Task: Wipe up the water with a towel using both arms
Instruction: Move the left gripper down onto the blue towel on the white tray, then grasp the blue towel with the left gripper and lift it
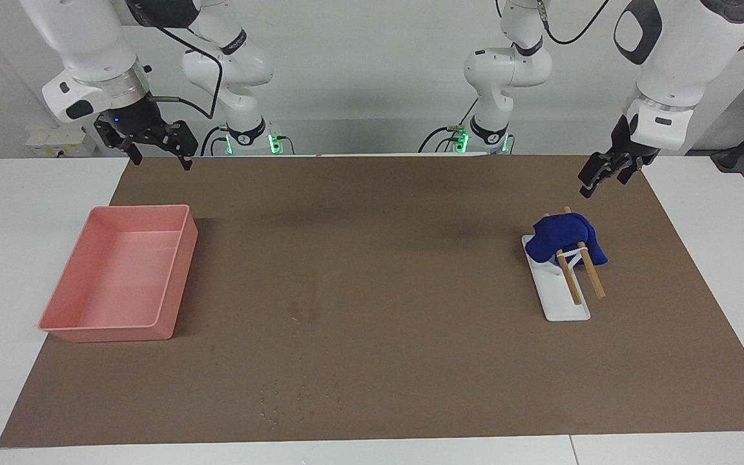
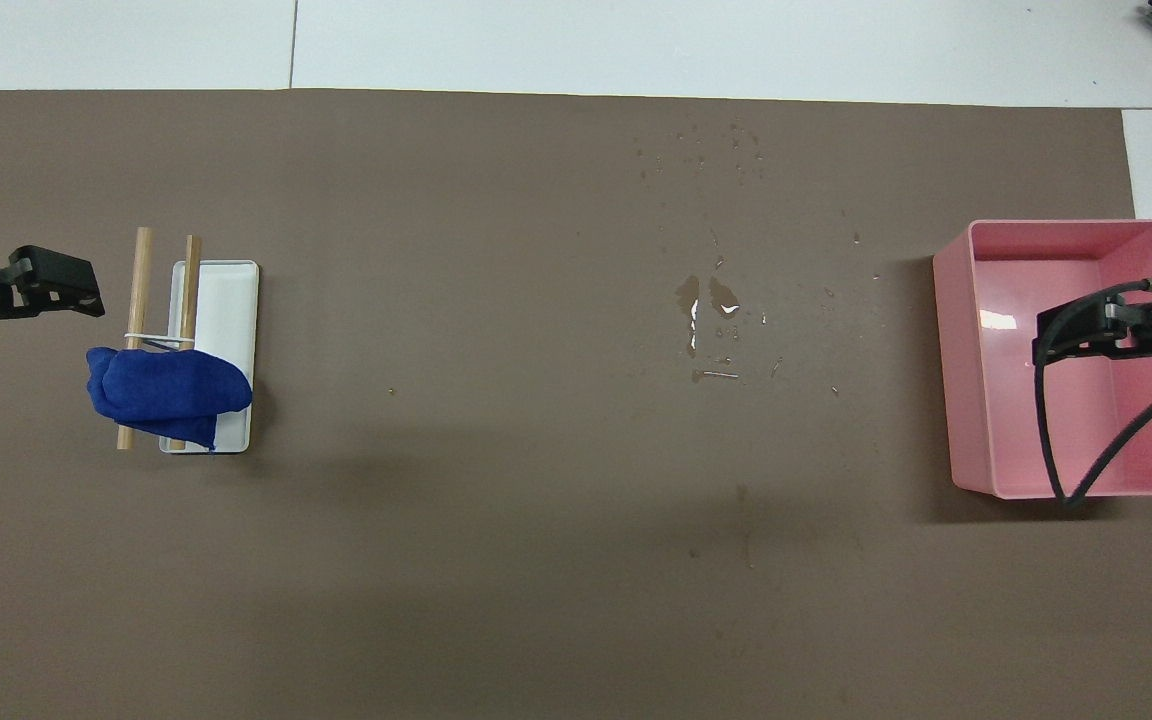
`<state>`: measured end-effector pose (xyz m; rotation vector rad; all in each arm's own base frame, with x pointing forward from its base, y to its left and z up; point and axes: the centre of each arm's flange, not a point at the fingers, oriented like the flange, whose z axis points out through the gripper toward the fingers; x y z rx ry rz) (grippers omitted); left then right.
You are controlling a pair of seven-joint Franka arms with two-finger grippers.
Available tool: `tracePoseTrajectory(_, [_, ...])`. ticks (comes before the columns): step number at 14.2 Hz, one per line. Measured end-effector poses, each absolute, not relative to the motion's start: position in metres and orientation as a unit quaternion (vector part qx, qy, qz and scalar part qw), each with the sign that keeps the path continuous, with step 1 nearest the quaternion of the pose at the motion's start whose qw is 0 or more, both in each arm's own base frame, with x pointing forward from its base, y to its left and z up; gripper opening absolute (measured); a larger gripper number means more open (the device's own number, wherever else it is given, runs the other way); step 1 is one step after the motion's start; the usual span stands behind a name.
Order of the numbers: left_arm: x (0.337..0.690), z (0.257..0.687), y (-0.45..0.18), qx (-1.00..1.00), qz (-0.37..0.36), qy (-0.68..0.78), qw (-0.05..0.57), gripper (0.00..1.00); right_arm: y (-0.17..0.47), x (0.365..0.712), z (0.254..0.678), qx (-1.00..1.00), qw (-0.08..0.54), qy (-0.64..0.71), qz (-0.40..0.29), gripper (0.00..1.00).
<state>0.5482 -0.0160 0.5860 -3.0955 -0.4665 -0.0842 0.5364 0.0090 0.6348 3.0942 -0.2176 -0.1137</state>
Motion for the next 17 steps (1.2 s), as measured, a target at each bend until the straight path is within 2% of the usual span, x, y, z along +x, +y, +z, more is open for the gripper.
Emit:
tracePoseTrajectory(4, [0.524,0.54,0.007,-0.985,-0.037,-0.168,0.002,1.0,0.009,0.536,0.635,0.997,0.019,-0.07,-0.037,1.0])
tracePoseTrajectory(11, [0.517,0.465,0.011,-0.988,-0.039,-0.145,0.025,1.0,0.009,0.536,0.635,0.997,0.019,-0.07,-0.037,1.0])
tracePoseTrajectory(17, [0.516,0.445,0.011,-0.995,-0.023,-0.096,0.03,1.0,0.009,0.536,0.634,0.997,0.019,-0.07,-0.037,1.0])
